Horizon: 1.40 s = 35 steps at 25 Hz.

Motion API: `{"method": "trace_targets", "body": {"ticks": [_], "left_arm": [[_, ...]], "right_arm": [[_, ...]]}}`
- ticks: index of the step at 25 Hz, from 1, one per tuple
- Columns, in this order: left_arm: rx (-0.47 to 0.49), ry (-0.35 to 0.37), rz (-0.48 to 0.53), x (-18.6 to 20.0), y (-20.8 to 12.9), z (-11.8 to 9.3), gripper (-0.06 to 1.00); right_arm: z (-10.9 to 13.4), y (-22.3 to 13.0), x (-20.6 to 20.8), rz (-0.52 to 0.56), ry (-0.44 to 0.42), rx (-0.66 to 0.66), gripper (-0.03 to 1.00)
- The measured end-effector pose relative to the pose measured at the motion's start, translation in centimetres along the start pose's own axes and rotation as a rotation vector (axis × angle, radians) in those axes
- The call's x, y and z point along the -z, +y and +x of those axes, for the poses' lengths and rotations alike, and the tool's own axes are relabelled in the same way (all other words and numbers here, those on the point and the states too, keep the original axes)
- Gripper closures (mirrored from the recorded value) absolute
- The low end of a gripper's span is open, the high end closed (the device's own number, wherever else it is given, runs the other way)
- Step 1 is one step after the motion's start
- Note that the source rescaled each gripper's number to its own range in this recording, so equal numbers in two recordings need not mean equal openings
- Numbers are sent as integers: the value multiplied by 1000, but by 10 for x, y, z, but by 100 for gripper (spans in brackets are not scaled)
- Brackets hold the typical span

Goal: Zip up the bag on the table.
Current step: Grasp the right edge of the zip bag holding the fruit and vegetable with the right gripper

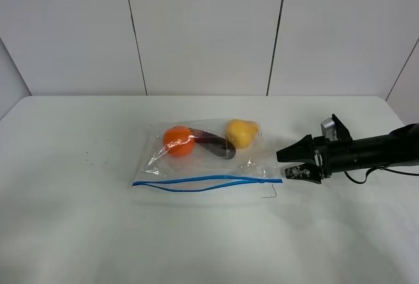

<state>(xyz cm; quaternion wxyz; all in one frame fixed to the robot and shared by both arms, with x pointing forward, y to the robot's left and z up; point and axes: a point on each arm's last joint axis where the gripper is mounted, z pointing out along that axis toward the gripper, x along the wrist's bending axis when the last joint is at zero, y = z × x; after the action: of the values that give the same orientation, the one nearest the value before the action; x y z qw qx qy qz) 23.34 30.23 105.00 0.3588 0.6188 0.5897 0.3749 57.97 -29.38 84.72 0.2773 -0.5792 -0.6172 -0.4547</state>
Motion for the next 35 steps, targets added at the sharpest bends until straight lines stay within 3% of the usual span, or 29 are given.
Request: {"method": "trace_targets", "body": {"ticks": [8, 21, 35], "left_arm": [[0, 0, 0, 0, 0, 0, -6], [0, 0, 0, 0, 0, 0, -6], [0, 0, 0, 0, 0, 0, -6]], "right_arm": [[2, 2, -4, 7, 16, -10, -3], [28, 18, -40, 60, 36, 48, -3], [27, 14, -42, 107, 14, 22, -3]]}}
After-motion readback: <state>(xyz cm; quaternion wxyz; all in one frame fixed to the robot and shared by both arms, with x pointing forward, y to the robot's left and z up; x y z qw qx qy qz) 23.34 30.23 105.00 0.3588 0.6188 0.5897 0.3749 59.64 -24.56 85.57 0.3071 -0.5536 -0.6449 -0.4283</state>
